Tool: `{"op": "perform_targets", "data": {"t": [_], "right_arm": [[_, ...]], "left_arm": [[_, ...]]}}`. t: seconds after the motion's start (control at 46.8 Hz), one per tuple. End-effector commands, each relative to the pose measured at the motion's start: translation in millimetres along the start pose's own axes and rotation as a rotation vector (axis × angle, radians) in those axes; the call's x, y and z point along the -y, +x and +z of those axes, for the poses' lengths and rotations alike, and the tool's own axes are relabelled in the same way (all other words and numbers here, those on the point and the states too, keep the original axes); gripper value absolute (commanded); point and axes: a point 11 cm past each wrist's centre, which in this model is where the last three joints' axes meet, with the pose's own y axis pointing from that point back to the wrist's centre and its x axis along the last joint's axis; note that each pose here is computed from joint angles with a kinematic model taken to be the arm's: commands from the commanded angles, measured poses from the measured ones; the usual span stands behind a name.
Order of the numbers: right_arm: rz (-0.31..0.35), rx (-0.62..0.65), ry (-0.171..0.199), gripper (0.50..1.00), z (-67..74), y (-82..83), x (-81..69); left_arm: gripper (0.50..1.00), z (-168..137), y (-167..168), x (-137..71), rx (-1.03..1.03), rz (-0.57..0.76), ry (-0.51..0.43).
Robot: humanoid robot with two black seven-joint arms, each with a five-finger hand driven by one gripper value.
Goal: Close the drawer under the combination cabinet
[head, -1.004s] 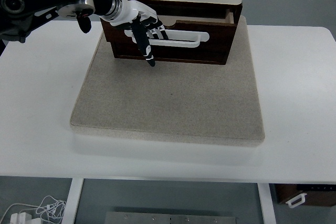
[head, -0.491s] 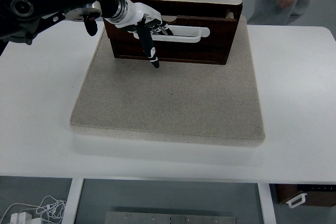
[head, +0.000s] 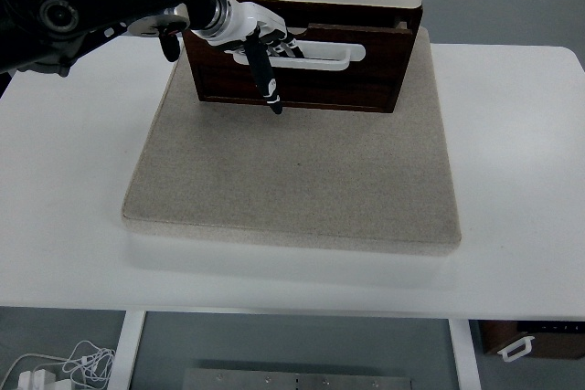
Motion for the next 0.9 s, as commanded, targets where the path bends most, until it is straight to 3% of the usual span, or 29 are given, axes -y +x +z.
{"op": "perform_targets", "data": {"t": [0.0, 0.876], "right_arm": [[0.000, 0.000, 0.000, 0.952, 0.3, 0.0, 0.0], [0.000, 0.000, 0.001, 0.952, 0.1, 0.0, 0.0]], "left_arm": [[1.000, -2.0, 1.3, 1.0, -0.005, 0.003, 0.005], [1.000, 4.0, 9.5, 10.8, -0.039, 0.075, 0.019]]}}
